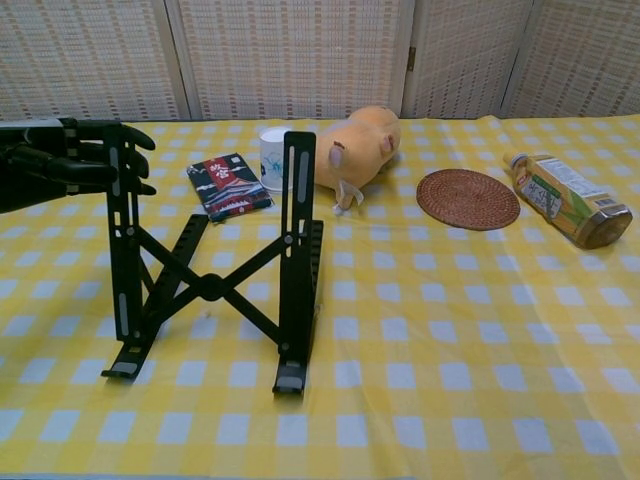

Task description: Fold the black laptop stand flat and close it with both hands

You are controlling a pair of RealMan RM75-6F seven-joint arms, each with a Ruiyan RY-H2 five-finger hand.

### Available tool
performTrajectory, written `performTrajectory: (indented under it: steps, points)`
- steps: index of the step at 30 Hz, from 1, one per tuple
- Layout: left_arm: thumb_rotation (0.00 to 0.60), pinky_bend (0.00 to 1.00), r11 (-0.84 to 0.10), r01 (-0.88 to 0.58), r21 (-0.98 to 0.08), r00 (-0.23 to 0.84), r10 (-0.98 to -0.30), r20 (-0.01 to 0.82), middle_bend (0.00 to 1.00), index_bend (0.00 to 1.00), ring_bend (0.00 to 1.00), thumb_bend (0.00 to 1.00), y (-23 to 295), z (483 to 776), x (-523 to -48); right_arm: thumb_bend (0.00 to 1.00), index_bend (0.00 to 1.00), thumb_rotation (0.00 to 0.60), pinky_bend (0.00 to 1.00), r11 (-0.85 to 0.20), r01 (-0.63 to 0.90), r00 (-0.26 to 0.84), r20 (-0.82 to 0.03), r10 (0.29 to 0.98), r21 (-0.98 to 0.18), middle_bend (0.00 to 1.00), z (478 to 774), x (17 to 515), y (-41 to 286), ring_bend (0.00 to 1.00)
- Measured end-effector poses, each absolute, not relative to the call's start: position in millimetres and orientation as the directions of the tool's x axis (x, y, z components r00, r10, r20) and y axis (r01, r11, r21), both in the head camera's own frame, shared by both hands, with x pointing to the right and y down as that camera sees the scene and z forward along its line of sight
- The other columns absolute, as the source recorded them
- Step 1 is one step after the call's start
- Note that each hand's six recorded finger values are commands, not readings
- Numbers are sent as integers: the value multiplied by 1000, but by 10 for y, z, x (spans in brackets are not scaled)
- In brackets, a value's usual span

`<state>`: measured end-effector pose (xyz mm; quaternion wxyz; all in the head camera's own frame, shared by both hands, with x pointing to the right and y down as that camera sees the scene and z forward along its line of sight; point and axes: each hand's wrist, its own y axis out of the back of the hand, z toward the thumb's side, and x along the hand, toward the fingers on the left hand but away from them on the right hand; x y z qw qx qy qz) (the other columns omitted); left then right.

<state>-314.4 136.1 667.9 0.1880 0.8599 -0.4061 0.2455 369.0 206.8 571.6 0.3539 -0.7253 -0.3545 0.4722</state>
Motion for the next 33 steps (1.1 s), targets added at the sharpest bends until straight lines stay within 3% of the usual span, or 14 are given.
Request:
performTrajectory:
  steps: [7, 13, 23, 28, 33]
  points:
    - [600, 262, -649, -754, 102, 596, -611, 521, 528, 465, 473, 180, 1560, 6478, -3244, 228, 0, 600, 0, -540, 207, 376, -443, 814, -816, 133, 5775, 3463, 2085, 130]
    - [600, 261, -701, -711, 49, 628, -602, 493, 528, 467, 474, 180, 1772, 6294, -3327, 228, 0, 600, 0, -631, 264, 477, -470, 743, -729, 133, 5856, 3138, 2083, 132]
    - [600, 261, -756, -654, -6, 655, -571, 495, 528, 467, 475, 179, 1981, 6183, -3332, 228, 0, 600, 0, -817, 411, 680, -462, 570, -404, 124, 6041, 2291, 2011, 125]
    - [600, 262, -774, -632, -27, 662, -558, 500, 528, 467, 474, 180, 2014, 6182, -3309, 229, 0, 600, 0, -866, 460, 757, -424, 497, -194, 122, 6161, 1806, 2001, 116]
    - [600, 261, -783, -620, -37, 665, -551, 504, 528, 467, 475, 180, 2024, 6178, -3290, 228, 0, 600, 0, -875, 481, 794, -396, 462, -56, 120, 6325, 1452, 1991, 116]
